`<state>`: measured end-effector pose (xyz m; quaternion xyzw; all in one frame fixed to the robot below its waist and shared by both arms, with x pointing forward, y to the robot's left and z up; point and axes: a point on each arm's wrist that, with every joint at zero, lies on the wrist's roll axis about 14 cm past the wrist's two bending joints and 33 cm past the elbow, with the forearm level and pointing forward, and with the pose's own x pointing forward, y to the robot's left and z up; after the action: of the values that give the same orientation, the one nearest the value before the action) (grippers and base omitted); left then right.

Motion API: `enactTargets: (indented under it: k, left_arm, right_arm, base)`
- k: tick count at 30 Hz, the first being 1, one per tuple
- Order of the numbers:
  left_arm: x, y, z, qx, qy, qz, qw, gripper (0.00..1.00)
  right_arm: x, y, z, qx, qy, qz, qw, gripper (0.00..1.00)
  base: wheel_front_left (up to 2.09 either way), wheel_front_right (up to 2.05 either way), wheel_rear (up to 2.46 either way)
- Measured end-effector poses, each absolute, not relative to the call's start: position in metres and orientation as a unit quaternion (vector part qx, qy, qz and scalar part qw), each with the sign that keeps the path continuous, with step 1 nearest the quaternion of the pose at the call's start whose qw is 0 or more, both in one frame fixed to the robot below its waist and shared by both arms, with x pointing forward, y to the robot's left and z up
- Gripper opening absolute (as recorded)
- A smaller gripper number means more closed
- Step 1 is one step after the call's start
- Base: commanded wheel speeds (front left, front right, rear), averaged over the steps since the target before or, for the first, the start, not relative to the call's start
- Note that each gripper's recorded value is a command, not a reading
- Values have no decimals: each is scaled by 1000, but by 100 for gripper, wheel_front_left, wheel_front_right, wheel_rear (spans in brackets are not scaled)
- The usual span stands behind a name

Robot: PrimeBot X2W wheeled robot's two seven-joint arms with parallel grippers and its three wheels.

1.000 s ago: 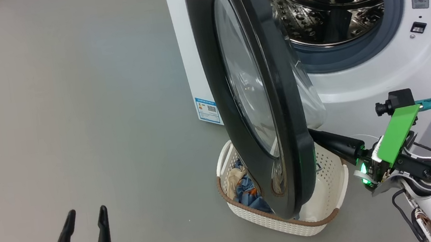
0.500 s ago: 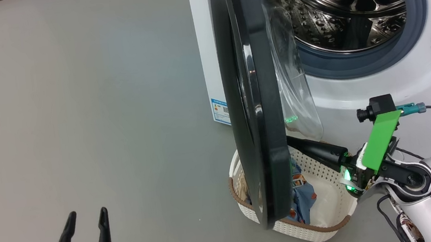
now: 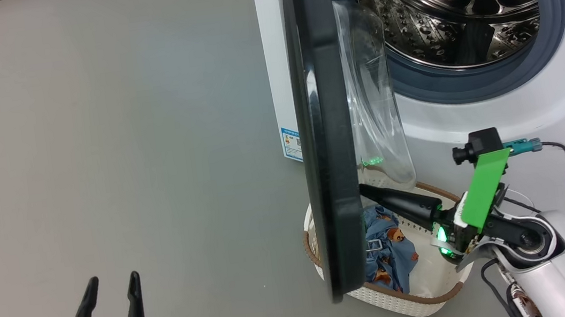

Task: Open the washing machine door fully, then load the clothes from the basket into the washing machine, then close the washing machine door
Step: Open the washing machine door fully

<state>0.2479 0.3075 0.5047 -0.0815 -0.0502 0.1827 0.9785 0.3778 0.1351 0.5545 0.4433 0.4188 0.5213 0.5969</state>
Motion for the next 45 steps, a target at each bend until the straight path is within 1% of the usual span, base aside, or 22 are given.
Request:
enactTargets:
  k: [7,24,40,45]
  left_arm:
    - [247,309,506,-80,-51,186,978,100]
    - [242,310,503,-81,-47,193,977,100]
    - [240,316,507,-81,-53,208,973,100]
    - [240,317,508,-81,-55,209,973,100]
  right_arm:
    - [365,147,550,439,436,530,580,0]
    - [352,171,556,431,448,551,557,0]
    - [348,188,562,416,452,571,545,0]
    - [347,188,563,415,452,571,546,0]
  base:
    - [0,0,0]
    - [0,0,0]
    - [0,0,0]
    - [0,0,0]
